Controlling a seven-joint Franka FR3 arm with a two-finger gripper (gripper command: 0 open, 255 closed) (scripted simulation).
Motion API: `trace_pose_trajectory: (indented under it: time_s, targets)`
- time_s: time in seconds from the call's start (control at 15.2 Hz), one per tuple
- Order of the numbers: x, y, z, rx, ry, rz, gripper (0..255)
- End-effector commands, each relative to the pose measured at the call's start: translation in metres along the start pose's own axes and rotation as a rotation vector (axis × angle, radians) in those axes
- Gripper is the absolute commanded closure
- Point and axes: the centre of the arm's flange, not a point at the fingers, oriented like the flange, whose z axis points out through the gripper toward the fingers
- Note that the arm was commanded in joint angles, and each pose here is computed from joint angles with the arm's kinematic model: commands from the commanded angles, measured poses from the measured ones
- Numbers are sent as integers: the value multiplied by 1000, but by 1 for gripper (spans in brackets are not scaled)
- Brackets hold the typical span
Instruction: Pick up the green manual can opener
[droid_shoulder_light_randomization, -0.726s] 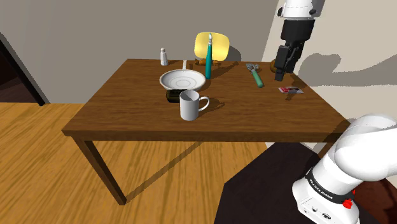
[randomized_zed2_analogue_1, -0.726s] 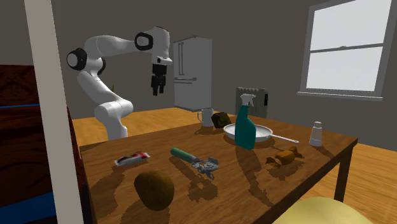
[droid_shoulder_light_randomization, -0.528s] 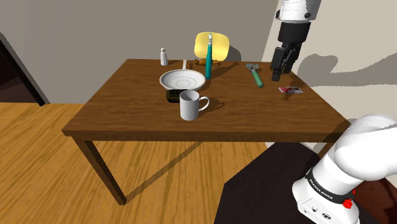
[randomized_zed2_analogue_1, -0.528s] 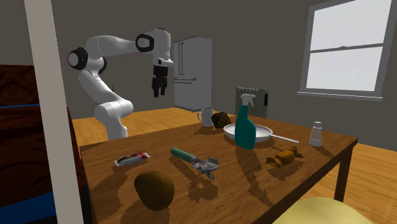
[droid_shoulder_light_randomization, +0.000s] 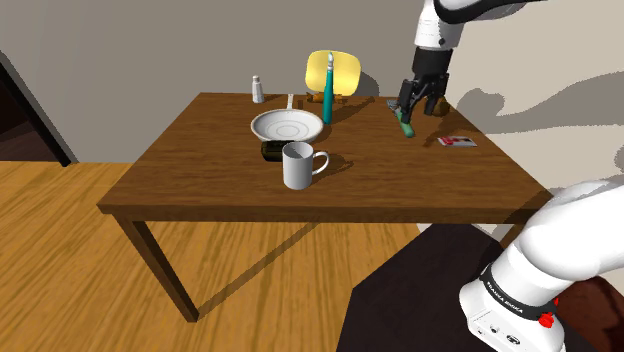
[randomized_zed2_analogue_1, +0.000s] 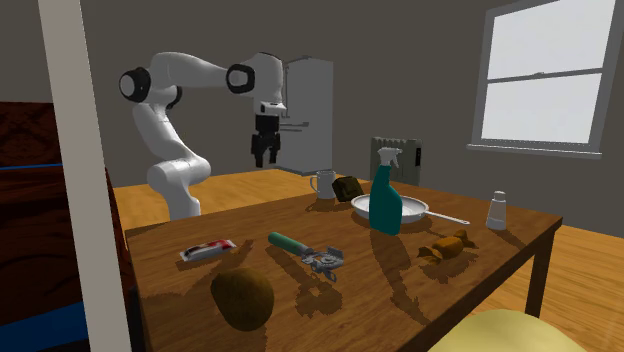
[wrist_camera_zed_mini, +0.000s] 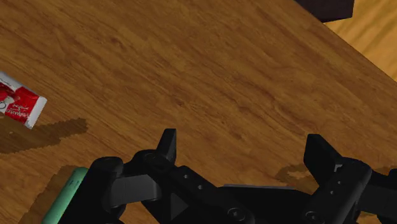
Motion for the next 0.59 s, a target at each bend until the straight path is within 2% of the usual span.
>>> trace_pose_trajectory:
  time_s: [0.0, 0.53]
  targets:
    - [19, 14, 9, -3, 14, 44, 0]
    - [89, 76, 41, -14, 60, 213, 0]
